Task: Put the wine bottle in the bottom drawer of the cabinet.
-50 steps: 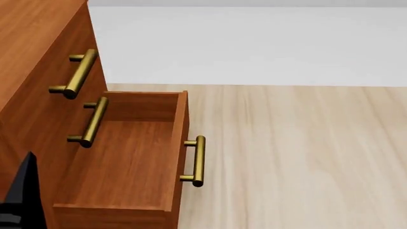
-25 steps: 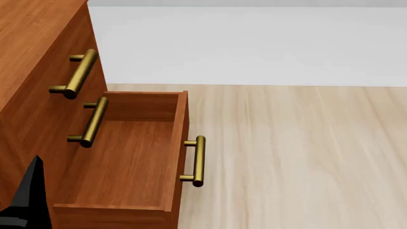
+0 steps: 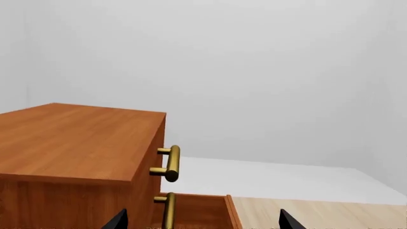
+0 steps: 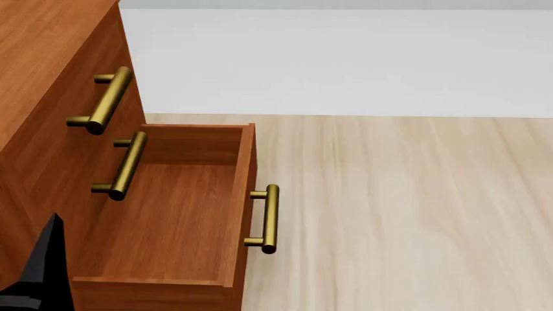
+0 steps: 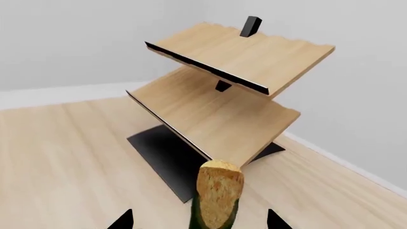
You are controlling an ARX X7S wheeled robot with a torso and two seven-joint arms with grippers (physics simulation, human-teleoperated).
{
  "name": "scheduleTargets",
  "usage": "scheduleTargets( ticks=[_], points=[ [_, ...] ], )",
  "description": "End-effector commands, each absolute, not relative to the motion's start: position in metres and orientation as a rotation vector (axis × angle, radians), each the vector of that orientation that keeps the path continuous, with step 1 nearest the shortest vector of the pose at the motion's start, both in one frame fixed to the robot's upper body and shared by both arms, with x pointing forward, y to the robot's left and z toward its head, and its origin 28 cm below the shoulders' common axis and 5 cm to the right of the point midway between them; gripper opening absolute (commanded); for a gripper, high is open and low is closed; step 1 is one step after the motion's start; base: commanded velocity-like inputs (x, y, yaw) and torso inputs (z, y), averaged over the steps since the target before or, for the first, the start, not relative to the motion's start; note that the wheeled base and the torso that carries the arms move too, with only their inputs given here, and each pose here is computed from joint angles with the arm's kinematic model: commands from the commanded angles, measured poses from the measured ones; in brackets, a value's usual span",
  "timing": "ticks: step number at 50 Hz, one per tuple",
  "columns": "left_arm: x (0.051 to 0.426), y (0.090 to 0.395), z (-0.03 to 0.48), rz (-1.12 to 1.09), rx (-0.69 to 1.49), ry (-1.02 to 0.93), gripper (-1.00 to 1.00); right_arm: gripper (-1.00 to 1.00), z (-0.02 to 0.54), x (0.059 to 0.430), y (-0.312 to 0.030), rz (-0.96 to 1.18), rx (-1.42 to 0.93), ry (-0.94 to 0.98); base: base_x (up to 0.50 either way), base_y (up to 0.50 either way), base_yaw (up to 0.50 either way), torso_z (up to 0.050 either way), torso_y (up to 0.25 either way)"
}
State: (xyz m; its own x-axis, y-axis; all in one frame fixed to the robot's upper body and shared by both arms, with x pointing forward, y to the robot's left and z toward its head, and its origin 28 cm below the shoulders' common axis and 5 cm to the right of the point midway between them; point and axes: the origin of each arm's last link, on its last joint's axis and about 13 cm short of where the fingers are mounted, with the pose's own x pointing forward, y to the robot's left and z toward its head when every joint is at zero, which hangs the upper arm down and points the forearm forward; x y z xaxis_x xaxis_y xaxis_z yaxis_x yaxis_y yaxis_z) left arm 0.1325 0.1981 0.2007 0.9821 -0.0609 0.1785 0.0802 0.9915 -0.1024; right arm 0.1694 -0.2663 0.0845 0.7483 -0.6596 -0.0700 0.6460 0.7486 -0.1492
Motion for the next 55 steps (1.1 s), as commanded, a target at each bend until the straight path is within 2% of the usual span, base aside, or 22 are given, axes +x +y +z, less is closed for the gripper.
scheduleTargets(
  ticks=[1,23,24,29,31,42,55],
  points=[
    [0.133,0.198,0.198,-0.073,-0.110,-0.171,1.00,1.00,0.083,0.179,-0.273,-0.719,-0.115,0.143,0.00,0.00,0.00,0.000,0.000],
    [0.134,0.198,0.198,-0.072,-0.114,-0.170,1.00,1.00,0.089,0.182,-0.279,-0.741,-0.086,0.124,0.00,0.00,0.00,0.000,0.000],
    [0.135,0.198,0.198,-0.074,-0.115,-0.168,1.00,-1.00,0.089,0.182,-0.279,-0.743,-0.088,0.125,0.00,0.00,0.00,0.000,0.000],
    [0.134,0.197,0.198,-0.074,-0.111,-0.170,1.00,-1.00,0.094,0.180,-0.276,-0.734,-0.094,0.111,0.00,0.00,0.00,0.000,0.000],
    [0.135,0.198,0.199,-0.075,-0.111,-0.168,1.00,-1.00,0.096,0.180,-0.273,-0.668,-0.107,0.111,0.00,0.00,0.00,0.000,0.000],
    [0.135,0.198,0.198,-0.075,-0.116,-0.167,1.00,-1.00,0.119,0.185,-0.274,-0.683,-0.132,0.069,0.00,0.00,0.00,0.000,0.000],
    [0.137,0.202,0.197,-0.052,-0.112,-0.170,1.00,-1.00,0.167,0.192,-0.262,-0.604,-0.202,-0.020,0.00,0.00,0.00,0.000,0.001]
  ],
)
